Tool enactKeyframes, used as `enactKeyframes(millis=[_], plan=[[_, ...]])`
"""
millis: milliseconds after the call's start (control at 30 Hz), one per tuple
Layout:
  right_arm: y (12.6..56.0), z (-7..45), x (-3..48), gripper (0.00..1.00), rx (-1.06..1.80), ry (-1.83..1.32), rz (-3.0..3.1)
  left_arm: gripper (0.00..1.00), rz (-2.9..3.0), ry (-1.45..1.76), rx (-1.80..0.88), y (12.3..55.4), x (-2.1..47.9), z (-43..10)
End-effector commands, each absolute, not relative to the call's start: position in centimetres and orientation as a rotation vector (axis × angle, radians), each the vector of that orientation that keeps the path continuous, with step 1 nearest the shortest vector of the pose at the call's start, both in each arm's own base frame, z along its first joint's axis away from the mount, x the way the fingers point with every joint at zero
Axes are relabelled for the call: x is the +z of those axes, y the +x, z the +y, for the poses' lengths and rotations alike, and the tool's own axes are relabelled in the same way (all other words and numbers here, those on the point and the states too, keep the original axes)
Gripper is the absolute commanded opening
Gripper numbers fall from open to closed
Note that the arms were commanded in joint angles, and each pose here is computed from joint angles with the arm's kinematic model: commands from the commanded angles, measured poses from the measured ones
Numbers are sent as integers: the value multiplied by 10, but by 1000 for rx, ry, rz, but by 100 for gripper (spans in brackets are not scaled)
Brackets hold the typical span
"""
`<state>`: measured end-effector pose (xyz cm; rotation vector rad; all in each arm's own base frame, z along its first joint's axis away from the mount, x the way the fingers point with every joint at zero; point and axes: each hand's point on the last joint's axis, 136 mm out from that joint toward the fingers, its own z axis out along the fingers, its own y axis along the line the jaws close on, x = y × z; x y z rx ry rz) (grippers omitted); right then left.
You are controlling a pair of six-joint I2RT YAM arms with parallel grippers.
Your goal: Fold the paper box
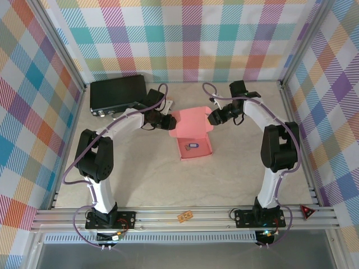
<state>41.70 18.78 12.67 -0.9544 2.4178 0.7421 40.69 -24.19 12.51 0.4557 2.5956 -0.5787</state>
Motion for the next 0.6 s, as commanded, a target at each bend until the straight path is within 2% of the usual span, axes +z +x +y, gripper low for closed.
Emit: enactKeyframes(millis=[0, 100, 333, 567], plan=[[418, 194, 131, 40, 784, -977, 2406, 29, 2603, 438, -610, 411, 131, -243], [417, 196, 131, 38, 797, -982, 2405, 26, 2602, 437, -610, 412, 131, -243], [417, 197, 133, 21, 790, -966, 2408, 19, 2582, 452, -619, 414, 137, -246], [419, 195, 139, 11, 721, -912, 2400, 10, 2572, 455, -617, 419, 141, -247]])
